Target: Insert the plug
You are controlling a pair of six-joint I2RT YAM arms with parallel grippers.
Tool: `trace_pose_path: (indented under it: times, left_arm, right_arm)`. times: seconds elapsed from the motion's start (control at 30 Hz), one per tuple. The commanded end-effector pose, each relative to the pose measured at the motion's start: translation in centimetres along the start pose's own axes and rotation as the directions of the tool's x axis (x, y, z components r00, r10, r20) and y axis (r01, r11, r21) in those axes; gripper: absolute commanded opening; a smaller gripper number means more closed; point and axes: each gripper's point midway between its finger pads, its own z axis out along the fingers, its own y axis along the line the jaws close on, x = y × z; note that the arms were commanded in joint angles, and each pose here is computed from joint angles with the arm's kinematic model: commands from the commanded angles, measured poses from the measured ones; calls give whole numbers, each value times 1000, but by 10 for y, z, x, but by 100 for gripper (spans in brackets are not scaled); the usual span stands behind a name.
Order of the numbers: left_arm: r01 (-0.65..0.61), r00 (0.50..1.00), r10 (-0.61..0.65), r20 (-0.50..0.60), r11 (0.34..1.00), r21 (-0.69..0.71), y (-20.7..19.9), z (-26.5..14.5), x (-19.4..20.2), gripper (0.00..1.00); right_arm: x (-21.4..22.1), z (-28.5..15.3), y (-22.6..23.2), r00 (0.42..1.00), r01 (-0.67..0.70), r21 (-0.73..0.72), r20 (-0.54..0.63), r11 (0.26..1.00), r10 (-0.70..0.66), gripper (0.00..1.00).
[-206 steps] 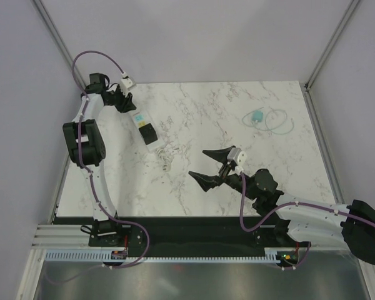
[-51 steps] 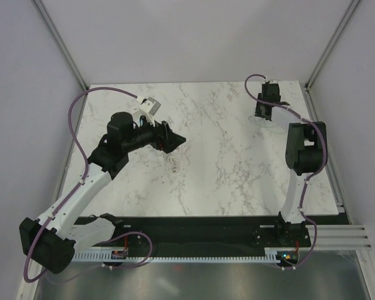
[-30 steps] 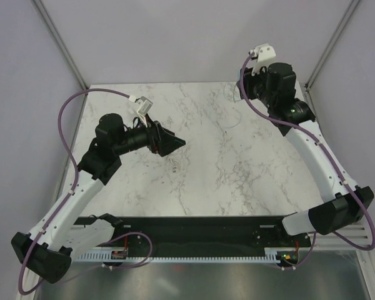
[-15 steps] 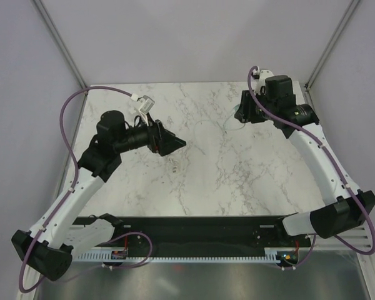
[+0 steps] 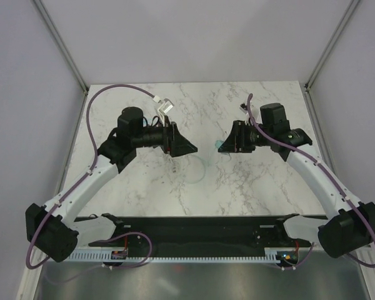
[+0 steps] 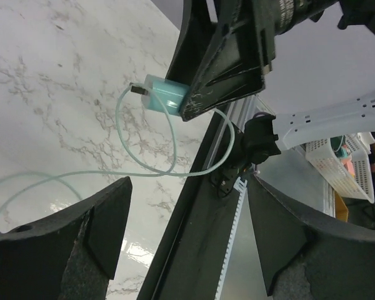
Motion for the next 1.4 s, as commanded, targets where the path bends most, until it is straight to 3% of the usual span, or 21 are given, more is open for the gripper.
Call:
trace_pose_path:
  times: [0.0,0.27,0.43,0.67,0.77,0.9,1.0,1.2,1.37]
  left_arm:
    - [-13,1000,14,-10,998,68,-13,18,-6,81]
    - [-16,999,19,-46,999,47,-5,52,-2,79]
    - [16,998,-12,-63,998,63,-4,64,-2,70]
    - [78,996,-67,-57,971,225,-29,70,-7,56]
    - [78,997,-70,-42,972,223,-29,70,-9,48]
    - [19,1000,-15,-23,986,167,-26,65,-15,49]
    - [-36,999,34,28,995,93,-27,55,-30,61]
    - [-21,1000,19,16,989,146,-43,50,-30,64]
    - [-4,1000,3,3,992,124,-35,54,-22,64]
  right_arm:
    - [-16,-15,41,993,83,-157,102,984,-67,0]
    - [-22,-33,62,975,150,-216,196,965,-108,0]
    - [-31,-46,81,956,180,-271,275,946,-103,0]
    - [-28,-44,76,951,198,-253,283,947,-123,0]
    - [-25,-43,74,952,199,-251,279,947,-126,0]
    - [-14,-41,72,960,208,-266,240,941,-144,0]
    - [-6,-32,45,972,184,-143,172,972,-159,0]
    - [11,-27,-4,987,143,82,57,986,-148,0]
    - [8,-41,-60,990,124,397,10,909,-139,0]
